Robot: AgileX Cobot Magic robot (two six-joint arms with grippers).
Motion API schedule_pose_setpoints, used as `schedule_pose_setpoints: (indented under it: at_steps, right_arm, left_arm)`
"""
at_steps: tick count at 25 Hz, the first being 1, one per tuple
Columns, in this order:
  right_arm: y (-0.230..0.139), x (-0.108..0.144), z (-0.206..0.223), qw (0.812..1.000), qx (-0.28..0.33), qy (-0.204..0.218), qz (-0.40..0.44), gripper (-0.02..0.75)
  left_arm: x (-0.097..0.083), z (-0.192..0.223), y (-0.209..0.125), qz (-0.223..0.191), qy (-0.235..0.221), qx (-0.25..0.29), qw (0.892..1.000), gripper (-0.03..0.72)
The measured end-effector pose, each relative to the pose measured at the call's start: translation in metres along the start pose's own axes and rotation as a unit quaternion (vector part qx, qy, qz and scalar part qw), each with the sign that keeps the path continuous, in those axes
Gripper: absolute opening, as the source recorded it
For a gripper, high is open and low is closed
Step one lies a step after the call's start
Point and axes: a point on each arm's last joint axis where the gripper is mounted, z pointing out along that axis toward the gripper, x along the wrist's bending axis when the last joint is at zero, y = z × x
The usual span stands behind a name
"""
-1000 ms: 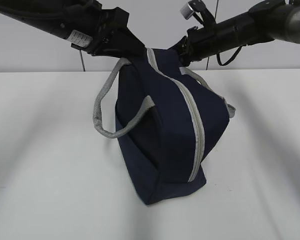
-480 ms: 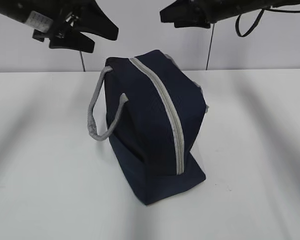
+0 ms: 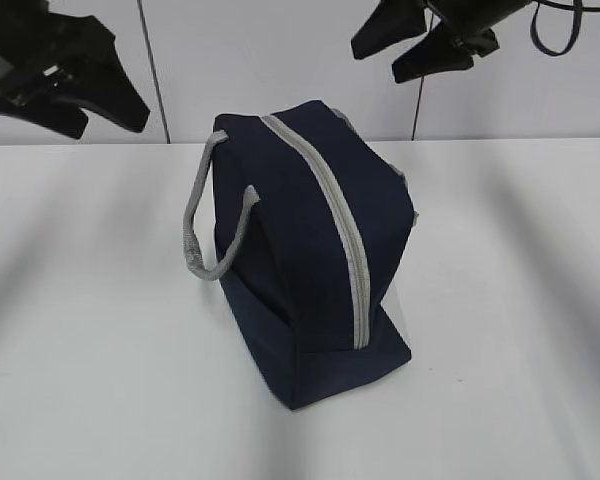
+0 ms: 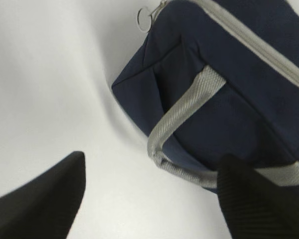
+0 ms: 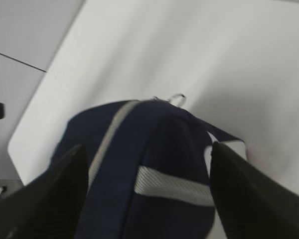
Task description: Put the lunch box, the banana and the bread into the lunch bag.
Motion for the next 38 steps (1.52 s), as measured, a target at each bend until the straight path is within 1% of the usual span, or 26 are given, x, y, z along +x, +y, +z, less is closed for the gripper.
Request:
schedule_pose_setpoints:
  at_steps: [3,6,10,14,17,20,22,26,28,31,34,38]
  right_arm:
    - [-0.009,0.009,-0.005,0.997,0.036,-0.065,0.022,0.563]
    - [-0.020,0.018,-0.012,0.992,0.059,-0.102,0.038,0.563]
    - [-0.043,0.031,-0.027,0.989,0.078,-0.116,0.056,0.563]
    - [-0.077,0.051,-0.052,0.984,0.096,-0.136,0.056,0.563]
    - [-0.116,0.068,-0.070,0.981,0.110,-0.148,0.058,0.563]
    - [-0.153,0.086,-0.090,0.981,0.088,-0.163,0.050,0.563]
    - [-0.177,0.097,-0.102,0.982,0.068,-0.173,0.041,0.563]
    - [-0.224,0.123,-0.128,0.982,0.017,-0.188,0.014,0.563]
    - [-0.245,0.135,-0.141,0.981,-0.011,-0.195,-0.002,0.563]
    - [-0.277,0.152,-0.162,0.974,-0.065,-0.214,-0.020,0.563]
    - [-0.308,0.164,-0.179,0.963,-0.116,-0.240,-0.028,0.563]
    - [-0.349,0.171,-0.189,0.954,-0.136,-0.264,-0.034,0.563]
  left_arm:
    - [0.000,0.000,-0.022,-0.017,0.008,0.015,1.000,0.531]
    - [0.003,0.002,-0.049,-0.029,0.025,0.040,0.998,0.529]
    - [0.005,-0.008,-0.085,-0.035,0.063,0.062,0.995,0.524]
    - [-0.001,-0.029,-0.114,-0.037,0.080,0.046,0.995,0.519]
    - [-0.005,-0.045,-0.135,-0.047,0.097,0.025,0.994,0.517]
    - [-0.008,-0.062,-0.157,-0.051,0.117,0.010,0.992,0.504]
    - [-0.011,-0.073,-0.170,-0.045,0.126,0.002,0.991,0.493]
    - [-0.018,-0.097,-0.190,-0.032,0.142,-0.020,0.989,0.475]
    - [-0.020,-0.108,-0.199,-0.032,0.152,-0.034,0.987,0.471]
    - [-0.024,-0.122,-0.213,-0.035,0.160,-0.054,0.985,0.468]
    - [-0.029,-0.133,-0.227,-0.034,0.160,-0.075,0.984,0.466]
    - [-0.035,-0.148,-0.243,-0.026,0.159,-0.117,0.980,0.466]
